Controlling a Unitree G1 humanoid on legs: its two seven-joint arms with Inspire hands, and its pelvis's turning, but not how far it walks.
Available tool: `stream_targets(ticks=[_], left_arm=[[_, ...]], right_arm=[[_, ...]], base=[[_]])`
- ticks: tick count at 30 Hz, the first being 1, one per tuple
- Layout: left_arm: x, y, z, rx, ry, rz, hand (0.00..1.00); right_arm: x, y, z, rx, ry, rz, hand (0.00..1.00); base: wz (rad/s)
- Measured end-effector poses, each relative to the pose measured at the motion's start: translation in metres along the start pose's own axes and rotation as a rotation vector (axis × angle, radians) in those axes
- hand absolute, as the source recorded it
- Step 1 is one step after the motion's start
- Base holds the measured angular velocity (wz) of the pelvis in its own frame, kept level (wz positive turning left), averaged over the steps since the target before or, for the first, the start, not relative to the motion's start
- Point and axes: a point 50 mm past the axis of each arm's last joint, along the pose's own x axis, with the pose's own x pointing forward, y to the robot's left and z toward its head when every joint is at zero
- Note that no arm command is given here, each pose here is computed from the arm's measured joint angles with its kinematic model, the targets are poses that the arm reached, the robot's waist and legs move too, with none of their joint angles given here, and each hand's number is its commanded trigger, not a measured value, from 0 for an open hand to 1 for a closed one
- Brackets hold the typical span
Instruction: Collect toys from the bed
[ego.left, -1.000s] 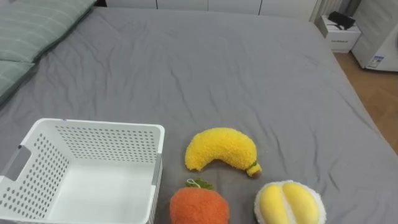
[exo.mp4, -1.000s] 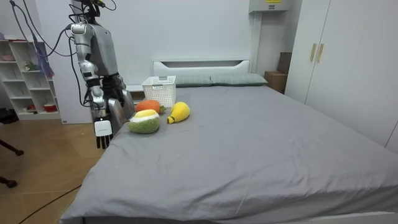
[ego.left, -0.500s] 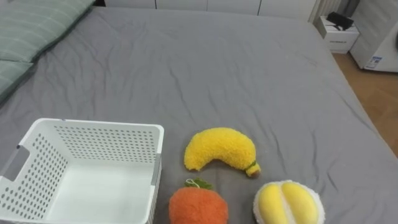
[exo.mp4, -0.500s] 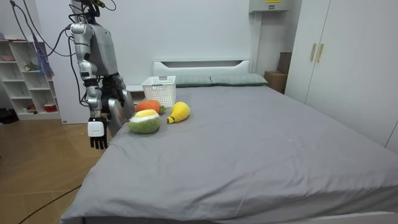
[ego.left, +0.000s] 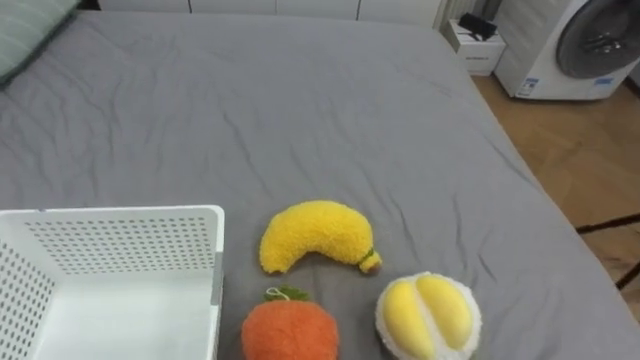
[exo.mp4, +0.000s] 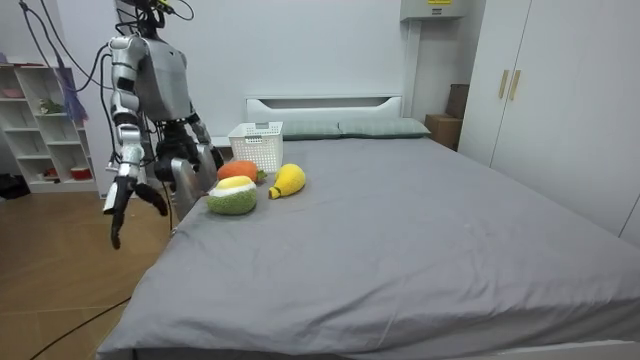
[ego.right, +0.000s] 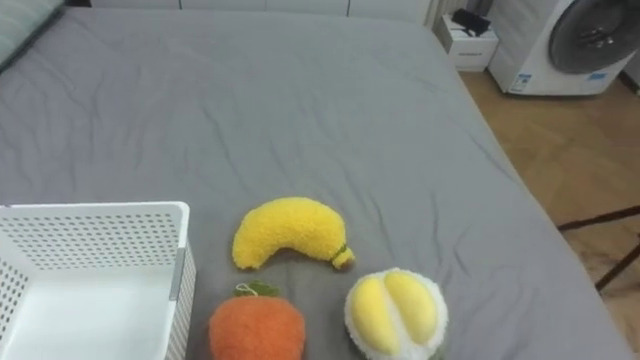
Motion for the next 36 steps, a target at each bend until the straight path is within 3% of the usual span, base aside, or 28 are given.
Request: stream_targets(ticks=[4, 9, 10, 17, 21, 28, 36], left_arm=[[0.0, -0.004, 0.002, 0.014, -0.027, -0.011, 0.0], [-0.002, -0.012, 0.002, 0.057, -0.05, -0.033, 0.0], [-0.002, -0.013, 0.002, 0.061, -0.052, -0.035, 0.0], [-0.005, -0.02, -0.007, 0.091, -0.047, -0.053, 0.0], [-0.006, -0.025, -0.01, 0.104, -0.041, -0.068, 0.0], [-0.007, -0.032, -0.009, 0.117, -0.038, -0.086, 0.0], [-0.006, -0.034, -0.002, 0.12, -0.046, -0.101, 0.0]], right_arm=[[-0.033, 0.025, 0.086, 0.08, -0.406, 0.074, 0.0], [-0.093, 0.055, 0.143, 0.088, -0.792, 0.238, 0.0], [-0.096, 0.059, 0.145, 0.08, -0.809, 0.258, 0.0], [-0.109, 0.097, 0.123, -0.11, -0.797, 0.484, 0.0], [-0.111, 0.119, 0.099, -0.334, -0.772, 0.605, 0.0], [-0.093, 0.131, 0.064, -0.721, -0.711, 0.635, 0.0], [-0.078, 0.134, 0.037, -0.962, -0.592, 0.674, 0.0]], base=[[-0.08], [0.0], [0.09], [0.02], [0.08], [0.14], [0.06]])
